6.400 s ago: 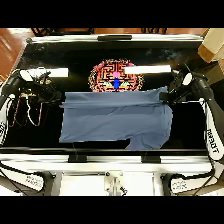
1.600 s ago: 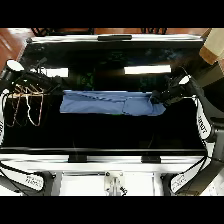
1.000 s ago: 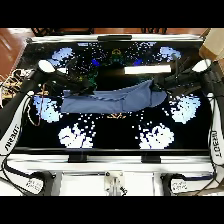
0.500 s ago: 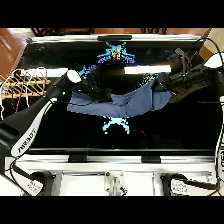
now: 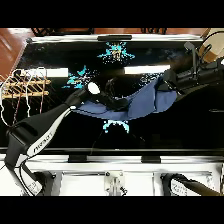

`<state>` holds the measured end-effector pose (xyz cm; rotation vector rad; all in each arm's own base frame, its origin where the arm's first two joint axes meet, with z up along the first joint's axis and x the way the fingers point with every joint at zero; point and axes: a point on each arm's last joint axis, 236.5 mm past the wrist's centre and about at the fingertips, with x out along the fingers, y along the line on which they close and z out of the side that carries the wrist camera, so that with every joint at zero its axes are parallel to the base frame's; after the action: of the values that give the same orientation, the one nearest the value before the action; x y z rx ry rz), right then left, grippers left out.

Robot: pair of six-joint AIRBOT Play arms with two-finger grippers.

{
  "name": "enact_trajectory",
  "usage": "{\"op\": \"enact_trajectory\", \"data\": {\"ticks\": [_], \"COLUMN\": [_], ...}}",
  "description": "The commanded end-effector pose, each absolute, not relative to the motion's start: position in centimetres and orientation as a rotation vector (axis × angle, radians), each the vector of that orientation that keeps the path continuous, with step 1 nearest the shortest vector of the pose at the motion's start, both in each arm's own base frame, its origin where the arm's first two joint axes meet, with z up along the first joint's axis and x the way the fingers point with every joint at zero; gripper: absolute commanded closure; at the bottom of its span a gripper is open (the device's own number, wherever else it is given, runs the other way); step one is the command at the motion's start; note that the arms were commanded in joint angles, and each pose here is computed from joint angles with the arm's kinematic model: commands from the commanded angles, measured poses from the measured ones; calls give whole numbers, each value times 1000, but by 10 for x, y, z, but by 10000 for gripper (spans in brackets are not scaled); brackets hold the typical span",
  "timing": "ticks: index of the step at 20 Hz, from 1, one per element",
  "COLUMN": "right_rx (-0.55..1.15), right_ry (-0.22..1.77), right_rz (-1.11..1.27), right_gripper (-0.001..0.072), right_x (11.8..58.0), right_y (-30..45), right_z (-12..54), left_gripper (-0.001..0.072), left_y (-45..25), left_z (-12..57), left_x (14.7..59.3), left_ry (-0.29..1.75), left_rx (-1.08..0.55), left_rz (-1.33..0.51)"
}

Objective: Fold the shirts.

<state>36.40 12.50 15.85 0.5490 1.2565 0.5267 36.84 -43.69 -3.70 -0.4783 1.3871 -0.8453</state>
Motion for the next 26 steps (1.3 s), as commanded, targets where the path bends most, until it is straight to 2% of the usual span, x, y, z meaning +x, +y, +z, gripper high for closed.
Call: {"op": "enact_trajectory", "data": {"ticks": [1,5,10,15,16,17,18,22,24,26], "right_rx": [557,499,560,819,881,935,958,868,711,462], "right_ry": [1243,1149,1117,1212,1250,1270,1261,1300,1378,1521], "right_rz": [507,523,681,710,699,710,751,800,688,426], "right_gripper": [650,650,650,644,506,210,137,137,137,134], "right_x": [362,393,416,421,417,415,416,423,423,410], "right_y": [128,172,304,417,430,441,447,394,326,223], "right_z": [164,155,115,26,9,0,-1,11,5,-21], "left_gripper": [678,679,678,678,678,678,678,678,678,678], "left_y": [-451,-371,-191,-77,-67,-61,-59,-60,-60,-60], "left_z": [-44,-3,83,178,187,193,196,195,192,191], "left_x": [363,413,446,438,433,428,424,418,418,418], "left_ry": [1382,1294,1161,953,936,929,926,941,944,947], "left_rx": [-494,-426,-236,-295,-298,-298,-292,-274,-266,-257], "left_rz": [-868,-792,-543,-351,-334,-325,-324,-338,-343,-348]}}
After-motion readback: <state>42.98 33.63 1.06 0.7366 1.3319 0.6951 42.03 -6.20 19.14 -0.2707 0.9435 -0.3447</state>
